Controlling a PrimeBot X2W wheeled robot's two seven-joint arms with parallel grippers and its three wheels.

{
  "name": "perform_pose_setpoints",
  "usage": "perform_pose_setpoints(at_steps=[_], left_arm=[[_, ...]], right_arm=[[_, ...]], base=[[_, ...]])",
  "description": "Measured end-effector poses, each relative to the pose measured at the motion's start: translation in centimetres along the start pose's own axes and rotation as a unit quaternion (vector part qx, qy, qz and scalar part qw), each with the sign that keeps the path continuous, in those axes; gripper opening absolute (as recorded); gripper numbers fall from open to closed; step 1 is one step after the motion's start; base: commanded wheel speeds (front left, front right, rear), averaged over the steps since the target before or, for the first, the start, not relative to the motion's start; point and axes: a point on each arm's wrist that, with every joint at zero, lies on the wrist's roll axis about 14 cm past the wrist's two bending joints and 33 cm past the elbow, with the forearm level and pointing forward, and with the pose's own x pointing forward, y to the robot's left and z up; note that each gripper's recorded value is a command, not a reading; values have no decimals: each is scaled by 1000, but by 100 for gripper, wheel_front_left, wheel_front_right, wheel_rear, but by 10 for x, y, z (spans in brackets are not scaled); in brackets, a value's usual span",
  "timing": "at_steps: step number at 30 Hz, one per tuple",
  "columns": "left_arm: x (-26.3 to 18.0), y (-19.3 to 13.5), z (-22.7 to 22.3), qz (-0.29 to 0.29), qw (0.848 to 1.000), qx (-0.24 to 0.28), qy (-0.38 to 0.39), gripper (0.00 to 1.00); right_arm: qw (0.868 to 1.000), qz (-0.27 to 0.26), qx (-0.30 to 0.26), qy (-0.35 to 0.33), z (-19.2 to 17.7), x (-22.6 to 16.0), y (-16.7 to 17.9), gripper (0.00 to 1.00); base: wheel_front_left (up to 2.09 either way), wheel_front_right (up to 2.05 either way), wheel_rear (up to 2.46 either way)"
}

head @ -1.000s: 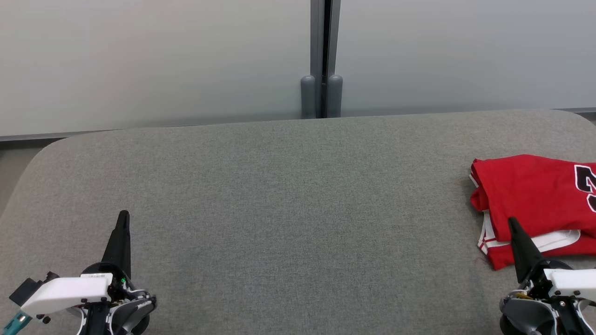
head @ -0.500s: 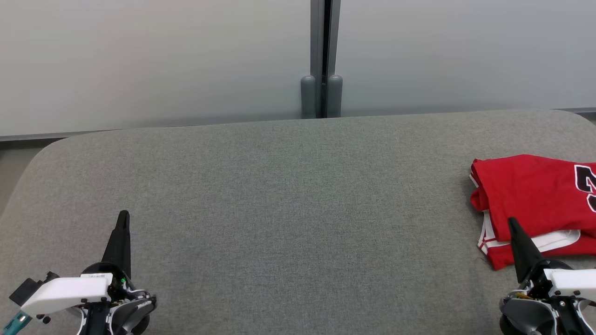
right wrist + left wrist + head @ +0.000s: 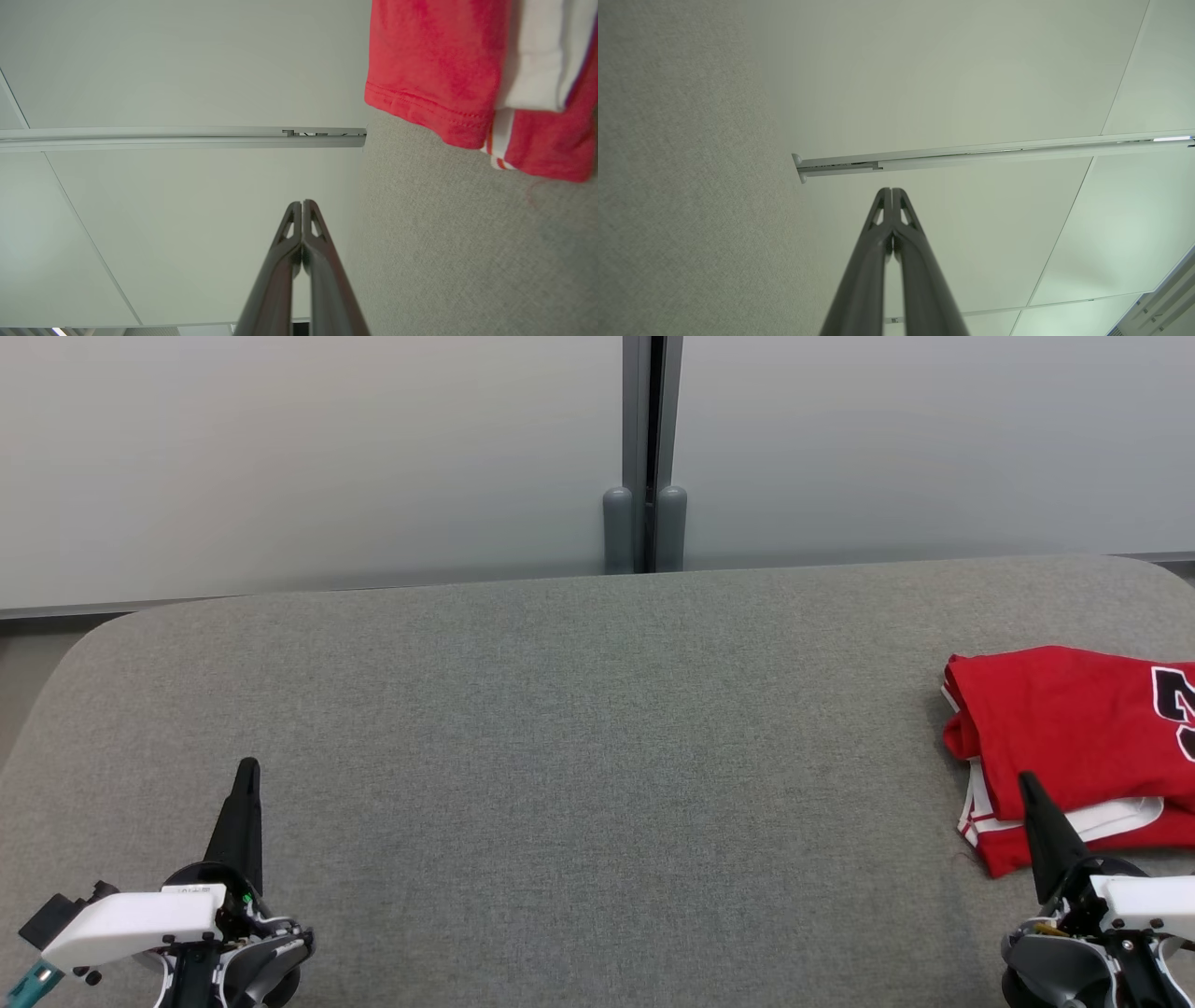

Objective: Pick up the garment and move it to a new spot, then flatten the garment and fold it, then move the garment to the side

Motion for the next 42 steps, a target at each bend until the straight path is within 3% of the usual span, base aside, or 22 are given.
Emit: perform_pose_setpoints(at_steps=[42], left_arm=[[0,0,0,0,1000,0,0,0]], right_arm=[[1000,0,0,0,0,0,0,0]], base=[[0,0,0]])
